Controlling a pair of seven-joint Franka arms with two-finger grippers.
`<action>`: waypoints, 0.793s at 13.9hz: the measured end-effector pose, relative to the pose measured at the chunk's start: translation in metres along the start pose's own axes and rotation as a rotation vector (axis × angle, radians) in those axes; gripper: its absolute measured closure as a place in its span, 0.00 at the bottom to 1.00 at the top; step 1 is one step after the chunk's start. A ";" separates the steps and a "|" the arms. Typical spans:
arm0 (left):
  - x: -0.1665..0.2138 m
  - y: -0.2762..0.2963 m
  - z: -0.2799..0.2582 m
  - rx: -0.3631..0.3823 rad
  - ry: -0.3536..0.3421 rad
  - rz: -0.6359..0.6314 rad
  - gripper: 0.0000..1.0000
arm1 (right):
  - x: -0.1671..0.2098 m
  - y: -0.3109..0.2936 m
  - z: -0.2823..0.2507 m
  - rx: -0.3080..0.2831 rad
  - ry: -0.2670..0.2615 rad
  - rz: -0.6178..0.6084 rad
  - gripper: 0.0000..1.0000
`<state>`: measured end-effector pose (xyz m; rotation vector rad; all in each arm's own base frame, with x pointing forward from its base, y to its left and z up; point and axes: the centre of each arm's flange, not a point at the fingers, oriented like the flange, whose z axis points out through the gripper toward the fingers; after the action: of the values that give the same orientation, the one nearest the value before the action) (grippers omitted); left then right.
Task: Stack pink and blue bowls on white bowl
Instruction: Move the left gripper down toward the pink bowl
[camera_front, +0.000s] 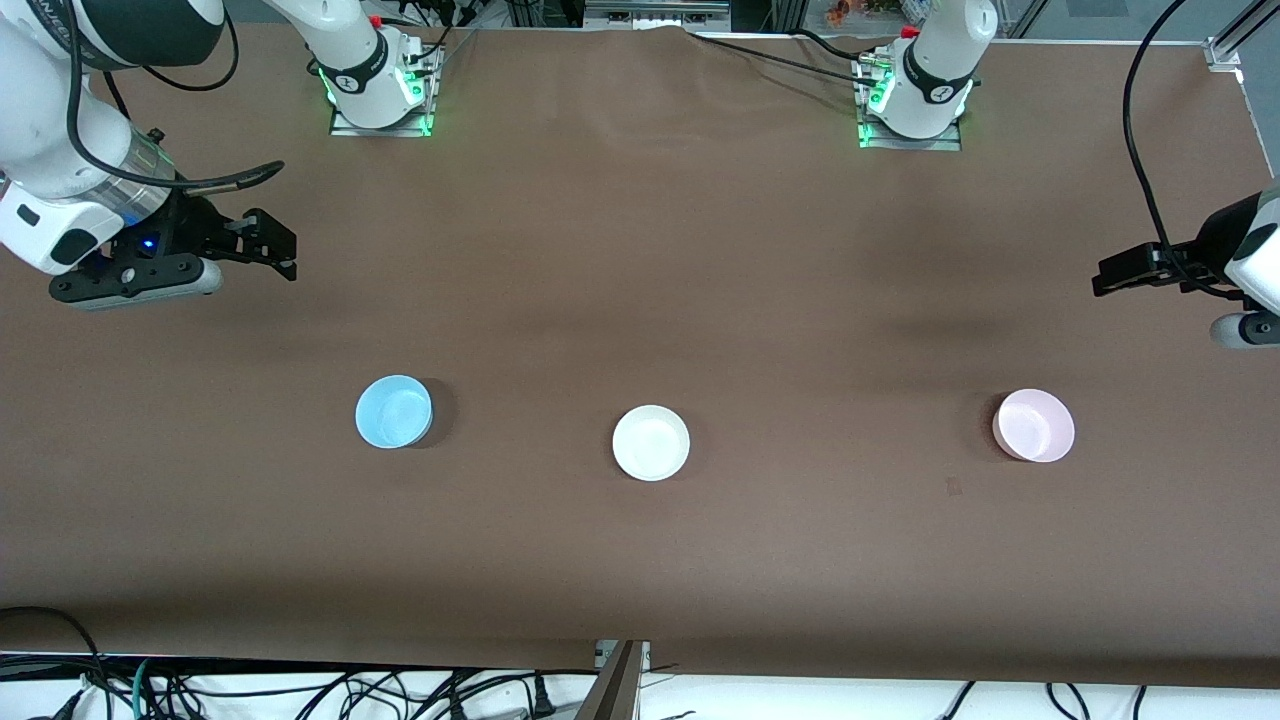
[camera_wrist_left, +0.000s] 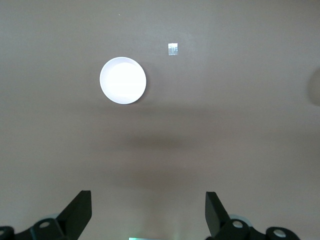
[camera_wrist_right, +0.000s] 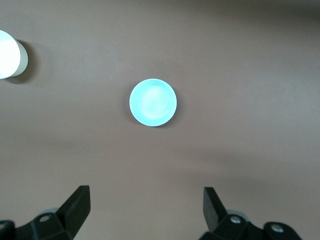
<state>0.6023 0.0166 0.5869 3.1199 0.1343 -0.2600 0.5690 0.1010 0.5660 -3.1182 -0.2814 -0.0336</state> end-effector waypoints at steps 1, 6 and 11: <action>0.000 -0.001 0.000 0.000 0.000 -0.002 0.00 | 0.000 0.000 0.000 0.000 -0.004 0.000 0.00; 0.000 -0.003 0.000 -0.001 -0.001 -0.005 0.00 | -0.002 0.000 0.002 0.000 -0.020 0.000 0.00; 0.003 -0.016 0.003 -0.004 -0.006 -0.026 0.00 | -0.009 0.000 -0.002 0.000 -0.049 0.000 0.00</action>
<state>0.6030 0.0329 0.5834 3.1152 0.1749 -0.2686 0.5598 0.0995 0.5678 -3.1226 -0.2824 0.0421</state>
